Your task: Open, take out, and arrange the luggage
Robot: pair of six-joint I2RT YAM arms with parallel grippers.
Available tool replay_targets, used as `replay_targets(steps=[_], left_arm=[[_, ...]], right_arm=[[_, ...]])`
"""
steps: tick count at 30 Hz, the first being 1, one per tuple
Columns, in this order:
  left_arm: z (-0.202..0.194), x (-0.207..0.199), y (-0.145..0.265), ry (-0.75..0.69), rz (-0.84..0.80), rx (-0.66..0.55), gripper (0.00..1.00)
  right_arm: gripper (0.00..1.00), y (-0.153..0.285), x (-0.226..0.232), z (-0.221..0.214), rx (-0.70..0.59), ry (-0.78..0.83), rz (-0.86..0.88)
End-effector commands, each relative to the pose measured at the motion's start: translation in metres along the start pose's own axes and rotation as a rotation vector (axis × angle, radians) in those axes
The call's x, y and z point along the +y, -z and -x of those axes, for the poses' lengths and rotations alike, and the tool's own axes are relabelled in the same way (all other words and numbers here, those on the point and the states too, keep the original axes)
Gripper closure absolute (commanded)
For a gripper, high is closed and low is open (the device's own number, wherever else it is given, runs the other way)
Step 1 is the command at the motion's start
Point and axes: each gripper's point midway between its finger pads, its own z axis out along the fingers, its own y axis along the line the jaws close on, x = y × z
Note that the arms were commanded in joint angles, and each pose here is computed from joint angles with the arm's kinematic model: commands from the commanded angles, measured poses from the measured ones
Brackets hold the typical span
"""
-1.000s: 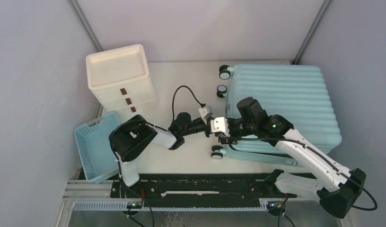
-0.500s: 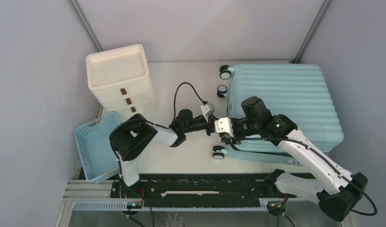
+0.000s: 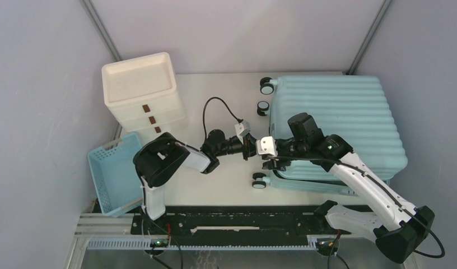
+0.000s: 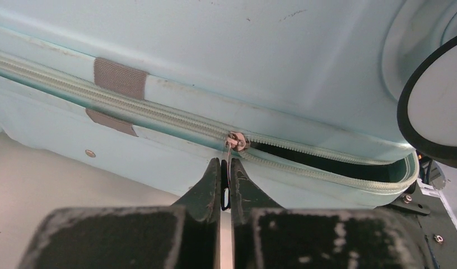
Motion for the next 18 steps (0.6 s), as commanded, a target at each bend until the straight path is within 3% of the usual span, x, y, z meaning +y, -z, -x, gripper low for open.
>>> replay_targets(steps=[1, 3, 6, 13, 18], left_arm=[[0.038, -0.014, 0.007, -0.041, -0.07, -0.126, 0.81], [0.037, -0.011, 0.011, -0.033, -0.042, -0.129, 0.63], [0.038, -0.01, 0.016, -0.022, -0.024, -0.133, 0.45], [0.039, -0.002, 0.022, 0.053, -0.079, -0.114, 0.41], [0.041, -0.011, 0.01, 0.122, -0.22, -0.071, 0.4]], right_arm=[[1.0, 0.011, -0.02, 0.009, -0.028, 0.08, -0.077], [1.0, 0.011, -0.02, 0.008, -0.028, 0.077, -0.074], [1.0, 0.01, -0.019, 0.008, -0.029, 0.074, -0.068], [1.0, 0.009, -0.017, 0.008, -0.033, 0.074, -0.058], [1.0, 0.008, -0.017, 0.008, -0.036, 0.08, -0.051]])
